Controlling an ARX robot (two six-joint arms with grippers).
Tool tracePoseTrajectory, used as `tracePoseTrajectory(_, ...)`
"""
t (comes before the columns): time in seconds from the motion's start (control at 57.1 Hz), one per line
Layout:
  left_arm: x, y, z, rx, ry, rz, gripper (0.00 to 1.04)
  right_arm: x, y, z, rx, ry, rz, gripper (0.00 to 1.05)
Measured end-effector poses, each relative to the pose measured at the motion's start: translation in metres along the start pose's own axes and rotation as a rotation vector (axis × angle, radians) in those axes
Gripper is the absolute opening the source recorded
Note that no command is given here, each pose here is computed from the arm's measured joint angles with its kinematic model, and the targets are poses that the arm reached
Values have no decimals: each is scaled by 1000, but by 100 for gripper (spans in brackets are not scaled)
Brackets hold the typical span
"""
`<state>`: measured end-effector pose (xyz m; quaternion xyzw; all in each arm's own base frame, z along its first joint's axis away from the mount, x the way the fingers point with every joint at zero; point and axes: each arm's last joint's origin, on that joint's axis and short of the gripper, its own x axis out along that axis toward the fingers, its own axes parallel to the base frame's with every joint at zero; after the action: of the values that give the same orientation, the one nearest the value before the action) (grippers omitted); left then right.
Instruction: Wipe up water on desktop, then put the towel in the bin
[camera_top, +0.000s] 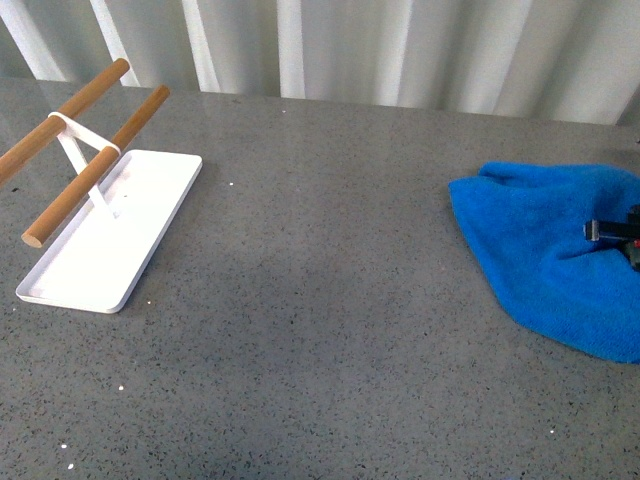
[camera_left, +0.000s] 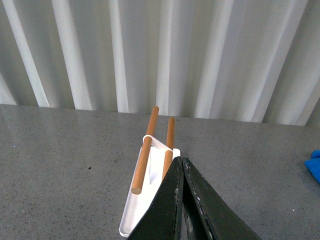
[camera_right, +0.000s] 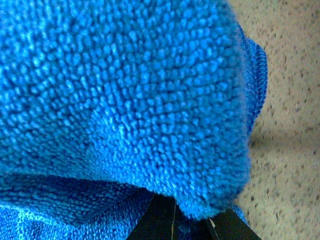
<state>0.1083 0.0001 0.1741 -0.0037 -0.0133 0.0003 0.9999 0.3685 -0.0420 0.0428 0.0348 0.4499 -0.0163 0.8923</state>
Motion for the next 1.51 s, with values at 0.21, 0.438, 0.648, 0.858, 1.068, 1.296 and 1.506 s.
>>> tracePoseTrajectory(0.21, -12, 0, -3, 0, 5, -1, 4, 23, 23, 29, -52, -61, 50, 3)
tracePoseTrajectory(0.438, -12, 0, -3, 0, 7, -1, 4, 40, 72, 49, -119, -113, 210, 3)
tracePoseTrajectory(0.648, -12, 0, -3, 0, 6, -1, 4, 36, 135, 41, -210, -120, 357, 3)
tracePoseTrajectory(0.858, -12, 0, -3, 0, 6, 0, 4, 15, 144, 9, -212, -55, 399, 3)
tracePoseTrajectory(1.068, -12, 0, -3, 0, 6, -1, 4, -20, 127, -23, -193, 16, 394, 3)
tracePoseTrajectory(1.296, -12, 0, -3, 0, 6, -1, 4, -49, 83, -46, -184, 70, 336, 3)
tracePoseTrajectory(1.506, -12, 0, -3, 0, 6, 0, 4, -81, 33, -27, -172, -16, 270, 3)
